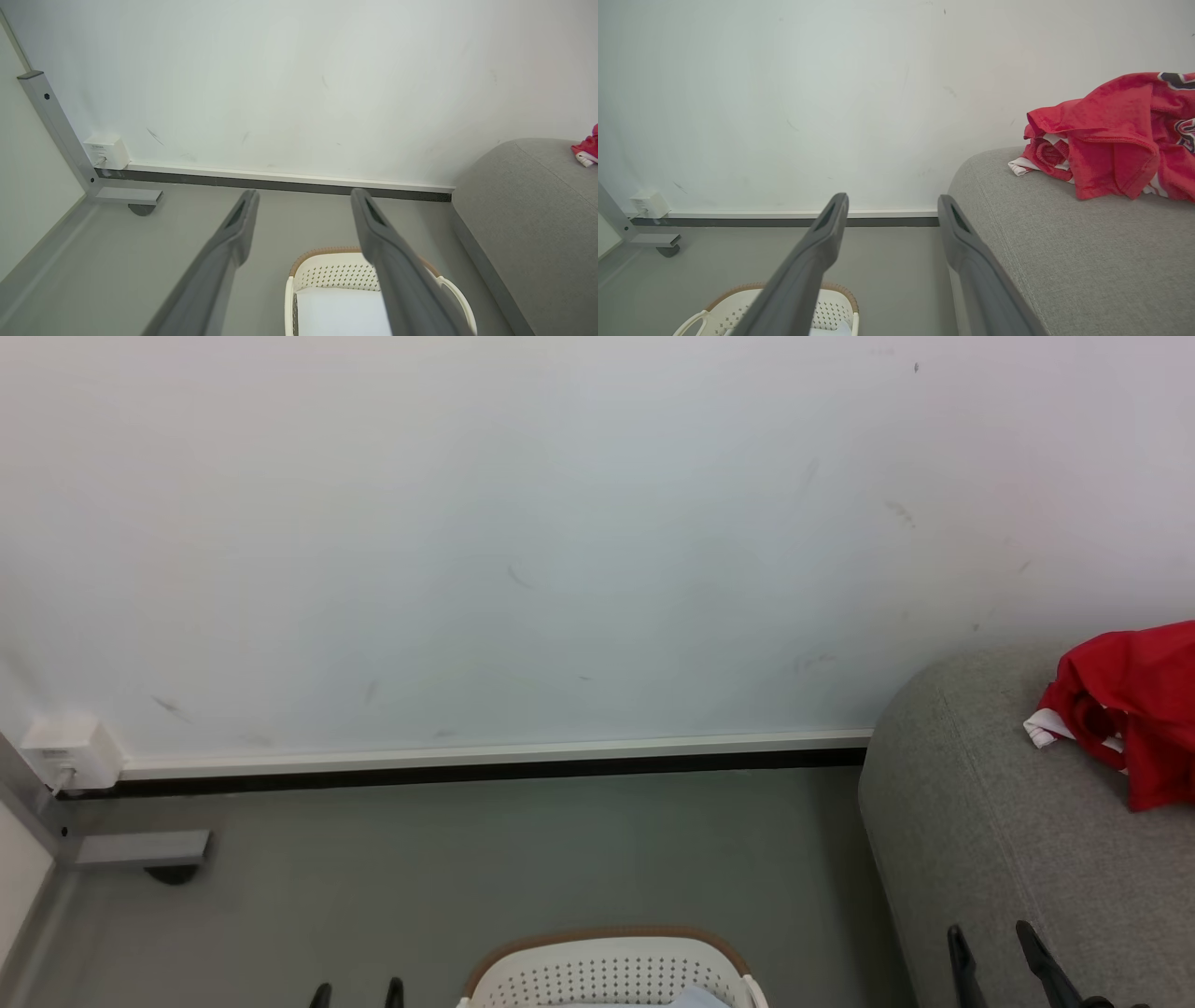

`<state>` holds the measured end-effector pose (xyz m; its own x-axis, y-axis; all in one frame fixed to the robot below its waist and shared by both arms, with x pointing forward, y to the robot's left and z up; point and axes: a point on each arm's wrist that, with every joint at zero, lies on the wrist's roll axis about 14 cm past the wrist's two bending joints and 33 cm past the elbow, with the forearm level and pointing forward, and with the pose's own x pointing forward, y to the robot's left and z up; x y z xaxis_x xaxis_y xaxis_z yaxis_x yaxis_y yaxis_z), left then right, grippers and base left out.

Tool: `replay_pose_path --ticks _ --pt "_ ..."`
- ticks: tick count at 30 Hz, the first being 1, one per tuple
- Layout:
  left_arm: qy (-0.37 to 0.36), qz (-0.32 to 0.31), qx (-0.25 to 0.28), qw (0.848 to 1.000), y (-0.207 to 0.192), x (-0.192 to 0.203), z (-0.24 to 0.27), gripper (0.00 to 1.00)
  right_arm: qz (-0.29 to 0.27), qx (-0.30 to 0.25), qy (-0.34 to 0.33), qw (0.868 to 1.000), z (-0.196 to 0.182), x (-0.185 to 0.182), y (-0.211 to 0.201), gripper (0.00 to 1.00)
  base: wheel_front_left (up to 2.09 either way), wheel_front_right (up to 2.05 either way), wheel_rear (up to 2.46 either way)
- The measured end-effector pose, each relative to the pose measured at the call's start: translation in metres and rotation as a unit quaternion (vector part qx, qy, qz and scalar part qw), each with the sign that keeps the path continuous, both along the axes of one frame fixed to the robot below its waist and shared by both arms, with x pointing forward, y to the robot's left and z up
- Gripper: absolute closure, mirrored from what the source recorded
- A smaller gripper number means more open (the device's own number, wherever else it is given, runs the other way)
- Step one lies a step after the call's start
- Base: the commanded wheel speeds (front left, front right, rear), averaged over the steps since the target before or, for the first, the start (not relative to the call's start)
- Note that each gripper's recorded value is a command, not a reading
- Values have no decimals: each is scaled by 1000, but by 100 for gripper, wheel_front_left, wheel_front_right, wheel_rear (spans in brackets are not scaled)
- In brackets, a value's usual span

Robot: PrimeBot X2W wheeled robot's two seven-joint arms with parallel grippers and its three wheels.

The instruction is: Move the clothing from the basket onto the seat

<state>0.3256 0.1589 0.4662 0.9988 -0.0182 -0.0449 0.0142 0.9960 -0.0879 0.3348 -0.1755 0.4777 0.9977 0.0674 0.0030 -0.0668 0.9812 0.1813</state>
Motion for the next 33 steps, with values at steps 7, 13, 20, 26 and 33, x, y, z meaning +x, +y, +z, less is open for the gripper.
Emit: replay_pose_path --ticks 7,13,20,26,33 --pt "-5 -6 9 1000 3 7 3 0 0 -4 6 1000 -3 2 -2 0 0 0 0" --pt "-2 -9 14 1000 4 10 1 0 4 -10 7 1000 -3 7 -2 0 0 0 0" --pt "0 -2 12 1000 9 11 -1 0 20 -15 9 1000 -4 13 7 0 0 0 0" --pt "-1 5 13 1000 14 9 0 0 33 -16 7 999 -2 16 16 0 0 0 0" --pt "1 15 13 1000 18 9 -1 0 39 -13 9 999 -3 17 20 0 0 0 0"
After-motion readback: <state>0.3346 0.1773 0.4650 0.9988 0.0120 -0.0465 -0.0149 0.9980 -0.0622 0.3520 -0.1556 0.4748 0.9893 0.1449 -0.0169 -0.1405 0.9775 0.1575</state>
